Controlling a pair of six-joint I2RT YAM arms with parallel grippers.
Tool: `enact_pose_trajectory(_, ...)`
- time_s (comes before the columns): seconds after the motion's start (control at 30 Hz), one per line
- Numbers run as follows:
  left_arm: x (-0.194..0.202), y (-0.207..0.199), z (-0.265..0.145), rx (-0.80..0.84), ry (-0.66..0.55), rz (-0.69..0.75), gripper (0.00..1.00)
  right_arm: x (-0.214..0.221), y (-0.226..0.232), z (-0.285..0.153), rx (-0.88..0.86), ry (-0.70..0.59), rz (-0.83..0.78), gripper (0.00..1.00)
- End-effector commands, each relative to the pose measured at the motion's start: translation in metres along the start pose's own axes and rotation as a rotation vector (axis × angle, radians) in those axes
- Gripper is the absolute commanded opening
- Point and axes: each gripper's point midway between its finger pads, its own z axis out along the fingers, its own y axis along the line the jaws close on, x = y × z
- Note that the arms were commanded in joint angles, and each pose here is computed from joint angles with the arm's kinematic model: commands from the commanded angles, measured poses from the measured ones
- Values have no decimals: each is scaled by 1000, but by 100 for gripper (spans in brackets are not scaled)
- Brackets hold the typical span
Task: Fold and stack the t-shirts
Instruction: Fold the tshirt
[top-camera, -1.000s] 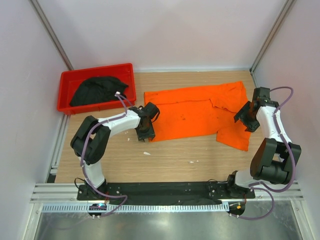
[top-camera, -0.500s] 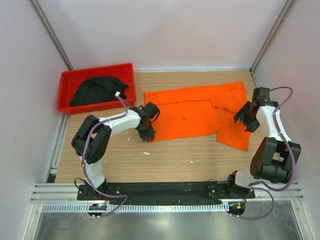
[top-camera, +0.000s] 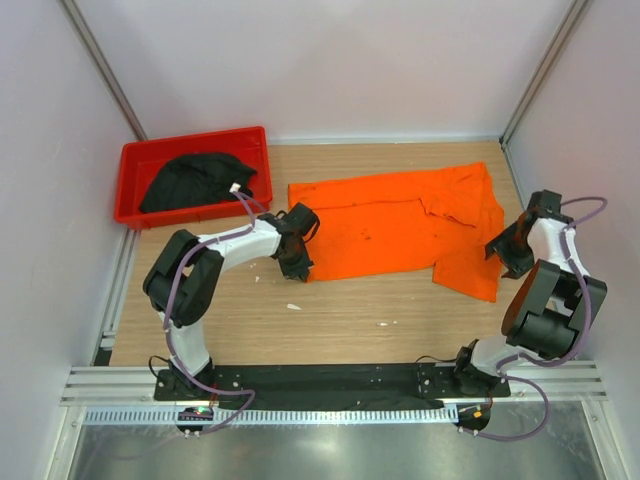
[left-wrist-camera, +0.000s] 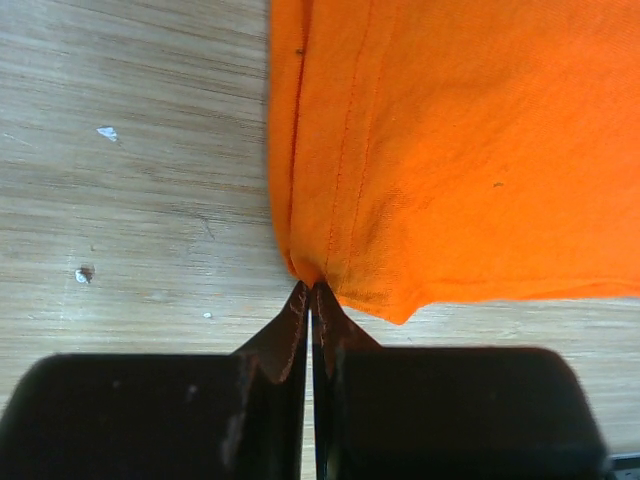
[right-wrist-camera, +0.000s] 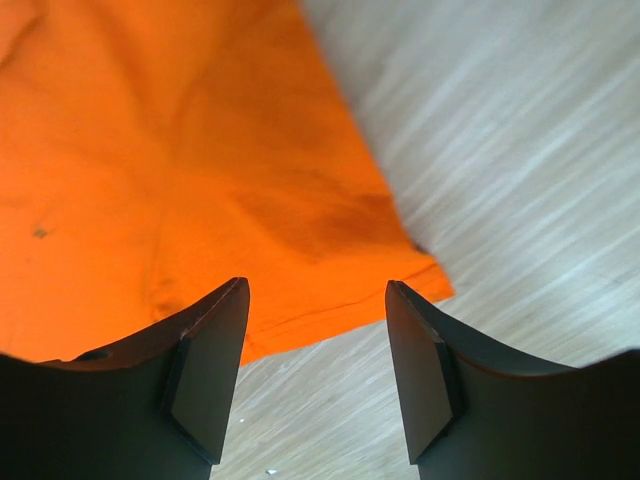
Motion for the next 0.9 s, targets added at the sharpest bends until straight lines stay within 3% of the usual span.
enact_pose_trajectory(0.0,-5,6,6,-7,-28,75,0,1,-18,11,8,27,88,61)
enact_pose_trajectory(0.13,-9,-3,2,33,-38,102,0,12,-39,20,51,68,135,47)
enact_pose_trajectory(0.5,-17,-12,3,62,-44,151,0,-16,-42,31,47,-17,28,46)
enact_pose_trajectory(0.7,-15,-8,0,64,-27,153,0,-10,-39,41,27,21,-7,39)
enact_pose_trajectory(0.87,-19,-6,-4,68,-34,149,0,5,-43,45,23,34,-10,42)
